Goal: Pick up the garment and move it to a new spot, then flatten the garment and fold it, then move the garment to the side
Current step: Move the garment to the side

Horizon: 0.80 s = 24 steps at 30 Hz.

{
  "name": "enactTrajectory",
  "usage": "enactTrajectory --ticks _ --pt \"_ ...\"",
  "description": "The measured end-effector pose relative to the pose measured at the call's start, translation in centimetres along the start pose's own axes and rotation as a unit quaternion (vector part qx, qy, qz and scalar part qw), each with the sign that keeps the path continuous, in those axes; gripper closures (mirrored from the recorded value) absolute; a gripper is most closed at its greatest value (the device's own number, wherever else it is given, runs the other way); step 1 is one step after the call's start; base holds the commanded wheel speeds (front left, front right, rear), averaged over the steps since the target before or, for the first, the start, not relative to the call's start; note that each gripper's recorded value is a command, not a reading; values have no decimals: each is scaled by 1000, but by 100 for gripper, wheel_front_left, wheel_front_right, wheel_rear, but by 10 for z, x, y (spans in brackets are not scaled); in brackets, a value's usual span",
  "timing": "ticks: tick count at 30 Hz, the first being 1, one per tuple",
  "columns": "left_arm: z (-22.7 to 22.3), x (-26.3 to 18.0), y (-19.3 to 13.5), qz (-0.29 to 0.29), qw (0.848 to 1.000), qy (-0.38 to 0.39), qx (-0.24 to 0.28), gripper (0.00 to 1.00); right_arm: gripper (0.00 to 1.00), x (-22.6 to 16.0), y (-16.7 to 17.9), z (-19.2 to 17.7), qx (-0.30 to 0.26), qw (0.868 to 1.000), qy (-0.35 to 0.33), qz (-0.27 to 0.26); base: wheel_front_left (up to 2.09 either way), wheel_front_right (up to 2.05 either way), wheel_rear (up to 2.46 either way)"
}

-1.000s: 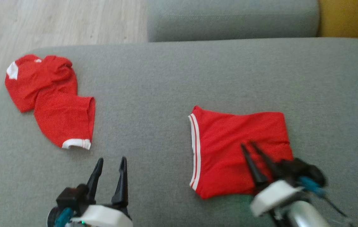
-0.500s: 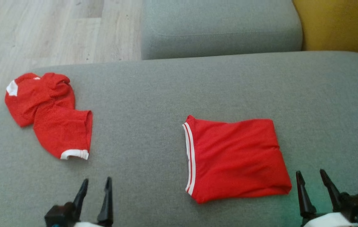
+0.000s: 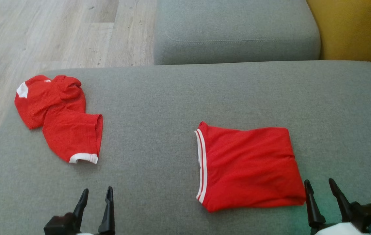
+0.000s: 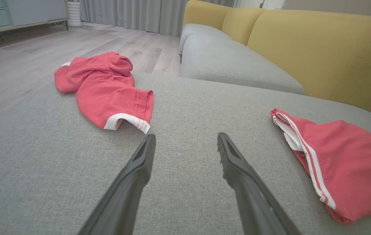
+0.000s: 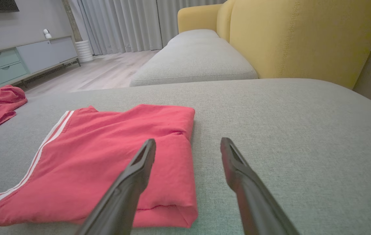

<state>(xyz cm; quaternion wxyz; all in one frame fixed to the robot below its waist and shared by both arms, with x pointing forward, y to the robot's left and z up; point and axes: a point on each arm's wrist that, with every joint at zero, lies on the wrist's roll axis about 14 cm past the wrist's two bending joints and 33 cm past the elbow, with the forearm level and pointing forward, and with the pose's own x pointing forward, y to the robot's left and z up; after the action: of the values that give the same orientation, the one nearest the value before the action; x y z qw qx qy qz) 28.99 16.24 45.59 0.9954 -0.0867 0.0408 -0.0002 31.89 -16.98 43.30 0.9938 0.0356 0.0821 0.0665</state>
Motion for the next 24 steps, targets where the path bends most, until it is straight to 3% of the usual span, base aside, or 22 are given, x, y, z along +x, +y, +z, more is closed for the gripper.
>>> enactTrajectory --ticks 5,9,12,19,24 --pt "1 2 0 1 1000 1 0 0 0 10 6 6 45 999 6 8 0 0 0" --pt "-2 4 -1 0 1000 7 -1 0 0 39 -4 30 62 997 44 20 0 0 0" --pt "-6 4 1 3 1000 14 -2 0 0 60 -9 45 105 991 83 24 0 0 0" --pt "-9 9 -2 9 1000 21 -10 0 0 69 -4 -16 94 958 268 39 0 0 0" --pt "-9 11 9 31 999 23 -10 0 0 69 7 -52 93 933 345 49 0 0 0"
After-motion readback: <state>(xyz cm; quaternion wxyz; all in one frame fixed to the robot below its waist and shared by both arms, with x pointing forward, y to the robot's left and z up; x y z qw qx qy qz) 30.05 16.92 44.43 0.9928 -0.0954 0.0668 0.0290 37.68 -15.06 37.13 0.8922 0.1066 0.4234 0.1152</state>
